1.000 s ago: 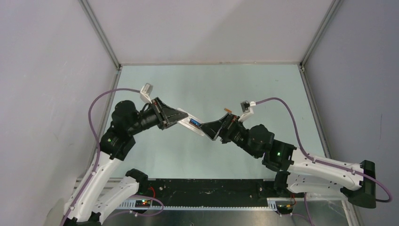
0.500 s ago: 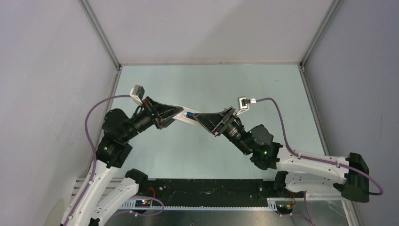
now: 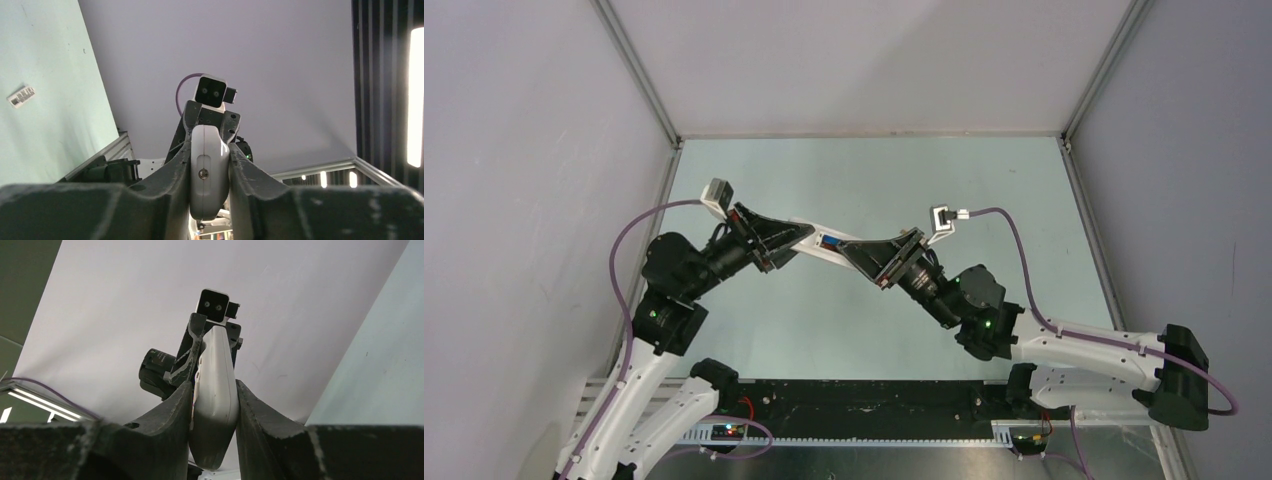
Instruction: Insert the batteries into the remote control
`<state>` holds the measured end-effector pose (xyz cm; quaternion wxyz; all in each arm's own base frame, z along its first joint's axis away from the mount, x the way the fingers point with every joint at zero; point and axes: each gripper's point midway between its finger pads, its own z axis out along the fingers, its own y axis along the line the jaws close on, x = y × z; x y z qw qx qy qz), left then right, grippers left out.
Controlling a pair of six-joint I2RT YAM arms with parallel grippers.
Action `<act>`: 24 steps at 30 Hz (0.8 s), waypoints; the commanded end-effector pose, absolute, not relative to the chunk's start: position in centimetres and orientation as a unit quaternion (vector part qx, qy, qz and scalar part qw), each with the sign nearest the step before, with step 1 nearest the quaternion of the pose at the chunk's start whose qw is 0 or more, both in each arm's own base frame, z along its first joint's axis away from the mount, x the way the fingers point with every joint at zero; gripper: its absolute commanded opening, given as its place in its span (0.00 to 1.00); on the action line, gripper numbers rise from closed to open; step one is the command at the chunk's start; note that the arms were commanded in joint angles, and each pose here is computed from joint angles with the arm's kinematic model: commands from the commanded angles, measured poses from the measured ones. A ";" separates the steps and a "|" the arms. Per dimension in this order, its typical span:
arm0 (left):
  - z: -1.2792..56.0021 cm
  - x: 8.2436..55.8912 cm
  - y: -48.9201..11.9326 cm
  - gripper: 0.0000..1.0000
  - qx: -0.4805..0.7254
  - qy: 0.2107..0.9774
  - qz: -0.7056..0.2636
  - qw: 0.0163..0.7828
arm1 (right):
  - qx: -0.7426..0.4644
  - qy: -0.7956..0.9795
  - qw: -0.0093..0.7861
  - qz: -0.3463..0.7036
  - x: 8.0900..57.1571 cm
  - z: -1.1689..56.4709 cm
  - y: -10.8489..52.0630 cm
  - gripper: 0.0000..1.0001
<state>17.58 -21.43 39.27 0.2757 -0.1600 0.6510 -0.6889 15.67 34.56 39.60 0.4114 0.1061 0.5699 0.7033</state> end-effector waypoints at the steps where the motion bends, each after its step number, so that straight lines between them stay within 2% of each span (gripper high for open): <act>1: 39.5 17.7 -21.1 0.39 -0.135 0.649 -0.679 0.316 | 0.086 0.547 0.410 0.724 15.2 41.5 34.0 0.18; 2: 38.6 17.8 -21.0 0.49 -0.126 0.663 -0.661 0.329 | 0.068 0.548 0.411 0.725 14.8 41.6 34.0 0.17; 4: 37.8 17.7 -20.8 0.61 -0.090 0.676 -0.637 0.360 | 0.048 0.565 0.416 0.711 15.1 40.8 33.6 0.16; 6: 36.9 17.2 -20.9 0.71 -0.053 0.685 -0.623 0.374 | 0.017 0.582 0.414 0.700 15.0 40.0 33.2 0.16; 8: 36.2 16.6 -21.1 0.76 -0.002 0.692 -0.611 0.385 | -0.023 0.594 0.410 0.692 14.5 39.3 32.8 0.16; 13: 33.9 14.9 -21.9 0.81 0.122 0.699 -0.590 0.385 | -0.083 0.618 0.394 0.675 13.7 37.9 31.0 0.16; 24: 33.6 10.4 -22.8 0.81 0.276 0.653 -0.610 0.353 | -0.218 0.663 0.301 0.649 11.7 34.3 31.0 0.14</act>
